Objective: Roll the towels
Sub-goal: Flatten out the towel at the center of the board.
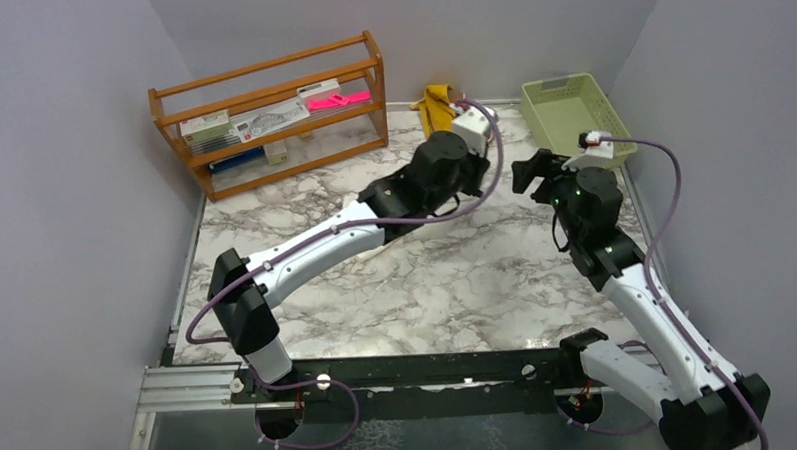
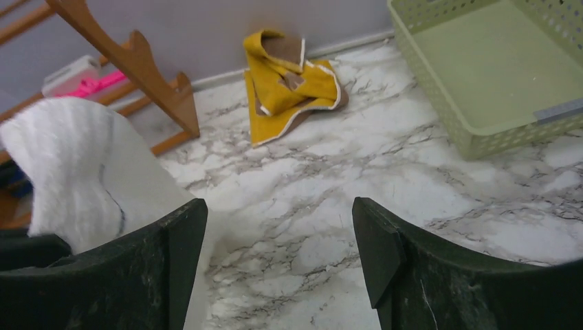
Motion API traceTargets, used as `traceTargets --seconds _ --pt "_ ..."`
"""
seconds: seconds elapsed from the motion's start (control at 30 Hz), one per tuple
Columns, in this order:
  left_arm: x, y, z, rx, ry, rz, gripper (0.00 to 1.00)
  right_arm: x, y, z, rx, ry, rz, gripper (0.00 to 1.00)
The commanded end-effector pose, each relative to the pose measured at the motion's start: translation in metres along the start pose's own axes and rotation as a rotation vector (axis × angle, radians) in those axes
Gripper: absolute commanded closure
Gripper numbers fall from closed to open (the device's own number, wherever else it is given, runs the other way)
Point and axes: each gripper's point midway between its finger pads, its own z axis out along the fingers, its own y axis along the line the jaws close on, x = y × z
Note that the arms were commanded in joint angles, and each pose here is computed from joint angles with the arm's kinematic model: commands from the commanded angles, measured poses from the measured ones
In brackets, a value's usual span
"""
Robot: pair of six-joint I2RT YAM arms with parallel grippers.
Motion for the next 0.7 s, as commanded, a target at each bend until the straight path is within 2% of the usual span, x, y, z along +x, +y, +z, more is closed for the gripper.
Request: traceTargets --seconds 0.0,0.1,0.2,0.37,0.5,0.6,0.67 --pt "-0.064 -0.037 -0.034 0.022 -0.092 0.094 1.00 -0.022 -0.026 -0.025 0.135 -0.090 0.037 0.22" --pt "-0.104 -0.016 -0.075 -0.059 -0.188 0.080 1.00 -0.031 -0.023 -0.029 0.124 -0.112 0.043 0.22" --pt "-0.115 0.025 -0.114 -0.211 -0.232 0.083 1.00 -0.019 -0.017 -0.019 0.097 -0.071 0.050 0.22" --pt "-0.077 0.092 -0.155 -0.425 -0.176 0.071 1.00 0.024 -0.006 0.003 0.020 0.038 0.053 0.22" --pt "-0.062 0.123 -0.189 -0.523 -0.159 0.055 1.00 0.052 0.000 0.016 -0.027 0.127 0.021 0.21" --pt "-0.060 0.144 -0.214 -0.603 -0.147 0.067 1.00 0.081 0.020 0.029 -0.152 0.242 -0.017 0.21" --pt "-0.044 0.160 -0.224 -0.671 -0.098 0.100 1.00 0.109 0.035 0.037 -0.253 0.353 -0.034 0.21"
